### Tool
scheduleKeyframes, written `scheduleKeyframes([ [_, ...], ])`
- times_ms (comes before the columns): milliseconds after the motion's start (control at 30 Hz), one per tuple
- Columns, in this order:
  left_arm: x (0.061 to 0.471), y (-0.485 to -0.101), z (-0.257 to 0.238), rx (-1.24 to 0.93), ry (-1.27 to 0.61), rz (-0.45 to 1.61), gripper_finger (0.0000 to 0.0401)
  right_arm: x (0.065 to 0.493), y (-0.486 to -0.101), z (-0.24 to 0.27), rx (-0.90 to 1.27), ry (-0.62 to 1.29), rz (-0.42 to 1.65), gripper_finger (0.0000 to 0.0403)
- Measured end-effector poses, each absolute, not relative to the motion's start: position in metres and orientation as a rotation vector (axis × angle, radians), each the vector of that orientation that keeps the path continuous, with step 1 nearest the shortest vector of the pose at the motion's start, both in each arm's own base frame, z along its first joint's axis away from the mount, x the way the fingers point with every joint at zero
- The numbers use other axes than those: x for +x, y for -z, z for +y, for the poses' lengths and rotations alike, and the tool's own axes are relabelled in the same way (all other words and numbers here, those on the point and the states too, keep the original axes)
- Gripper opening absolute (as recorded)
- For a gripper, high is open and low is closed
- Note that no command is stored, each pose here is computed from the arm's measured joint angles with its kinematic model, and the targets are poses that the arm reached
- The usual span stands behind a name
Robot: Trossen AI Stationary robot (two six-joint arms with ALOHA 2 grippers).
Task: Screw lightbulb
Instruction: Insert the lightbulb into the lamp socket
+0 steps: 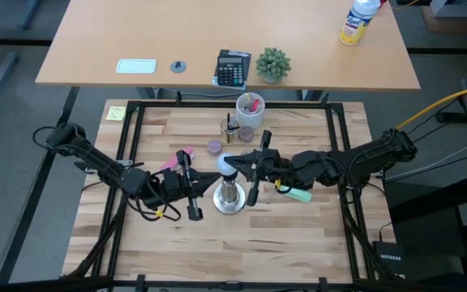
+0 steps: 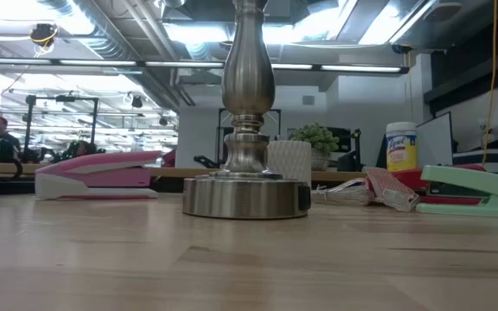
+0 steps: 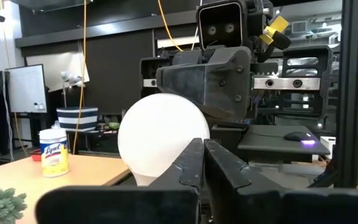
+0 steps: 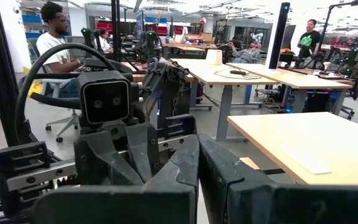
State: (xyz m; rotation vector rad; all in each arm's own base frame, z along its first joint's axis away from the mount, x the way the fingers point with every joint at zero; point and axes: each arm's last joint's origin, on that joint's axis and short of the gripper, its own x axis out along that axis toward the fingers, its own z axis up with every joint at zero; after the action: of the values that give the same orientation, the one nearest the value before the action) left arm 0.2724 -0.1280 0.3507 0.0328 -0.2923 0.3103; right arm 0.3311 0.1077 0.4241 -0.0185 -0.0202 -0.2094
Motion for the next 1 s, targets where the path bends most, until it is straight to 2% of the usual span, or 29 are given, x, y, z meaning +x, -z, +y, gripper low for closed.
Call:
scheduleKeyframes([
  [1000,0.2713,-0.3496,-0.1262,0.070,-0.414,-0.253,0.0003,0.3304,-0.4234,0.1081,0.000,0.198,-0.008,0.0010],
])
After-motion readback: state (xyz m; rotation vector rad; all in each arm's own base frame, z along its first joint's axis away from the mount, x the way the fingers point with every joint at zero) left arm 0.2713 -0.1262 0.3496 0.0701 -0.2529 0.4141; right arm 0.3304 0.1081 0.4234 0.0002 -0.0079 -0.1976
